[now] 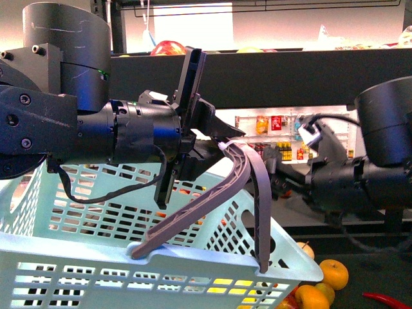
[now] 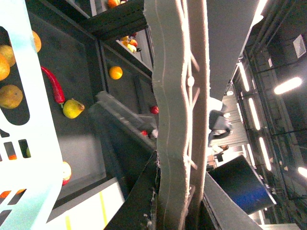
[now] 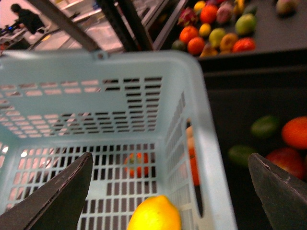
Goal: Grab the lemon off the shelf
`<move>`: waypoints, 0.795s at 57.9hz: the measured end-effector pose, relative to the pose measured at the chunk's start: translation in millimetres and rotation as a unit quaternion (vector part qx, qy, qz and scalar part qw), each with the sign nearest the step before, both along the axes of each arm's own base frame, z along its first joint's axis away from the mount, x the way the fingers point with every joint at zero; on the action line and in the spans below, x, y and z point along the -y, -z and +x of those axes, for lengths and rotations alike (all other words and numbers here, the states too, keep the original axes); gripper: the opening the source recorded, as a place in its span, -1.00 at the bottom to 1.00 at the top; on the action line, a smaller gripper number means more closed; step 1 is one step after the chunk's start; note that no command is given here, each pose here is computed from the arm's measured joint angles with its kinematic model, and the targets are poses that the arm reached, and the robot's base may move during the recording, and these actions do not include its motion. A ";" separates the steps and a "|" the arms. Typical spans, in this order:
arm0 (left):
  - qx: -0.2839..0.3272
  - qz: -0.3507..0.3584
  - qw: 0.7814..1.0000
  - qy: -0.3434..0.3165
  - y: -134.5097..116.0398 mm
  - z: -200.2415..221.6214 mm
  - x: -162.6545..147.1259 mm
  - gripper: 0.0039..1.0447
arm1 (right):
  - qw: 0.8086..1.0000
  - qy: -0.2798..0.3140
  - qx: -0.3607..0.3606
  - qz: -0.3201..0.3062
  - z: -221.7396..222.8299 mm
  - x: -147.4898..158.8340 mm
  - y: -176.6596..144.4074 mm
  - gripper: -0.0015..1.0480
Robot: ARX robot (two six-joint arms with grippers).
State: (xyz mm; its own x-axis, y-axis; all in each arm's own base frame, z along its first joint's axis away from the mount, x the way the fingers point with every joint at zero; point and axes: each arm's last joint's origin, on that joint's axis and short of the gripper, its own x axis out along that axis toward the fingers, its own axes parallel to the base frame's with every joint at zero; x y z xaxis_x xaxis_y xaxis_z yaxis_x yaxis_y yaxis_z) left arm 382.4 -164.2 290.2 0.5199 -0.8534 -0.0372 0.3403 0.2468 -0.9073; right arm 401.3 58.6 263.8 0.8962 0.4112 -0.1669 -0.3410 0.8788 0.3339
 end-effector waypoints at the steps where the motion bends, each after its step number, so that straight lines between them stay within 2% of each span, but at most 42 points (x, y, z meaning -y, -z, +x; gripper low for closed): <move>1: 0.000 0.000 1.000 0.000 0.0 0.0 0.0 -0.79 | 1.000 0.003 0.004 -0.004 -0.4 1.2 -1.5 0.86; 3: 0.000 0.000 1.000 0.000 0.0 0.0 0.0 -0.79 | 0.998 0.032 0.037 -0.027 -8.0 9.3 -18.5 0.86; 11: -0.002 -0.001 1.000 0.001 0.0 0.0 0.0 -0.79 | 0.987 0.110 0.095 -0.072 -48.9 30.0 -43.1 0.86; 18: -0.001 -0.001 1.000 0.001 0.0 0.0 0.0 -0.79 | 0.978 0.138 0.114 -0.106 -83.8 36.0 -39.9 0.86; 25: -0.001 -0.001 1.000 0.000 0.0 0.0 0.0 -0.79 | 0.973 0.158 0.111 -0.128 -157.3 41.7 -23.3 0.86; 31: -0.001 -0.001 1.000 0.000 0.0 0.0 0.0 -0.79 | 0.968 0.185 0.112 -0.130 -193.5 43.2 -18.5 0.86; 36: -0.001 -0.001 1.000 0.001 0.0 0.0 0.0 -0.79 | 0.965 0.194 0.105 -0.141 -228.4 46.9 -6.5 0.55; 38: -0.001 -0.001 1.000 0.001 0.0 0.0 0.0 -0.79 | 0.968 0.180 0.103 -0.143 -239.4 51.3 2.1 0.42; 46: -0.001 -0.001 1.000 0.000 0.0 0.0 0.0 -0.79 | 0.964 0.195 0.100 -0.149 -269.1 58.3 31.4 -0.01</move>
